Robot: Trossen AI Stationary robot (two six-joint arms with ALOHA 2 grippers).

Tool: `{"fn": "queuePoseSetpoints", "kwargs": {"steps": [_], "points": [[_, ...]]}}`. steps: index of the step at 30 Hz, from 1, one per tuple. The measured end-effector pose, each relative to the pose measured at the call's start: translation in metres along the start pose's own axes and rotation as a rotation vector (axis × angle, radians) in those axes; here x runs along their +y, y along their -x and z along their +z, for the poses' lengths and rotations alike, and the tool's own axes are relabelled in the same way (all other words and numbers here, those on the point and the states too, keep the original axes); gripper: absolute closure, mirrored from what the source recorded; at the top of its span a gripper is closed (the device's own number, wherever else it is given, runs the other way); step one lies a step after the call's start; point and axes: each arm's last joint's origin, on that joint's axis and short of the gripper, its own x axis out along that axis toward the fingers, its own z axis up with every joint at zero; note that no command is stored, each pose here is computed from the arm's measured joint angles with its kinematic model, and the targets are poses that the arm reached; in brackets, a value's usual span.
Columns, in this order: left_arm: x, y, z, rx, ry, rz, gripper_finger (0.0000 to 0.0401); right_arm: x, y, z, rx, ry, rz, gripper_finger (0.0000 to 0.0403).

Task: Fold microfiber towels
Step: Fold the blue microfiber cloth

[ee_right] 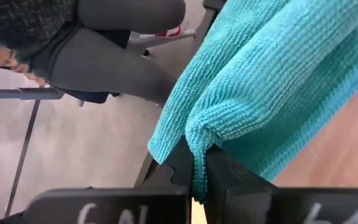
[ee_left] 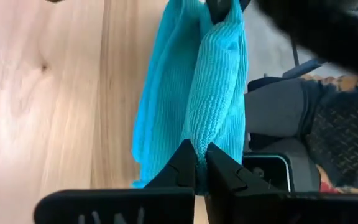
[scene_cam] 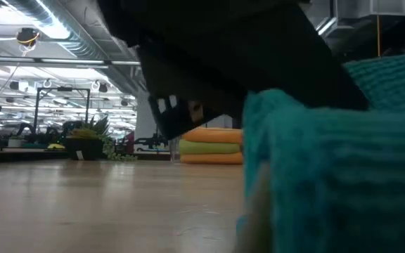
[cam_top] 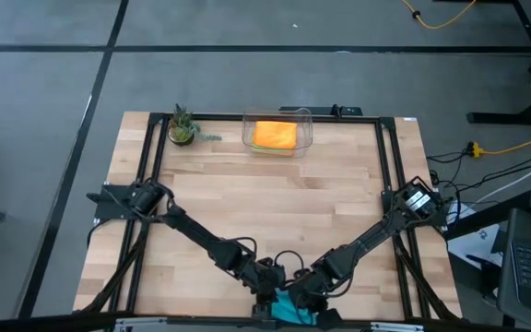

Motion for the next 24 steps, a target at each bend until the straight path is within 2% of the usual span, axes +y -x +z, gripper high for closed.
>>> {"fn": "queuePoseSetpoints", "kwargs": {"steps": [10,19,24], "points": [[0.011,-0.011,-0.005,0.053,0.021,-0.003,0.0400,-0.007,0.005,-0.003,0.012,-0.062,-0.115,0.0391],[0.011,-0.013,-0.010,0.078,0.019,0.014,0.0399,-0.013,0.006,-0.005,-0.015,-0.130,-0.274,0.0391],[0.012,-0.013,-0.013,0.074,0.043,0.064,0.0377,-0.016,0.008,-0.009,-0.009,-0.200,-0.350,0.0391]]}}
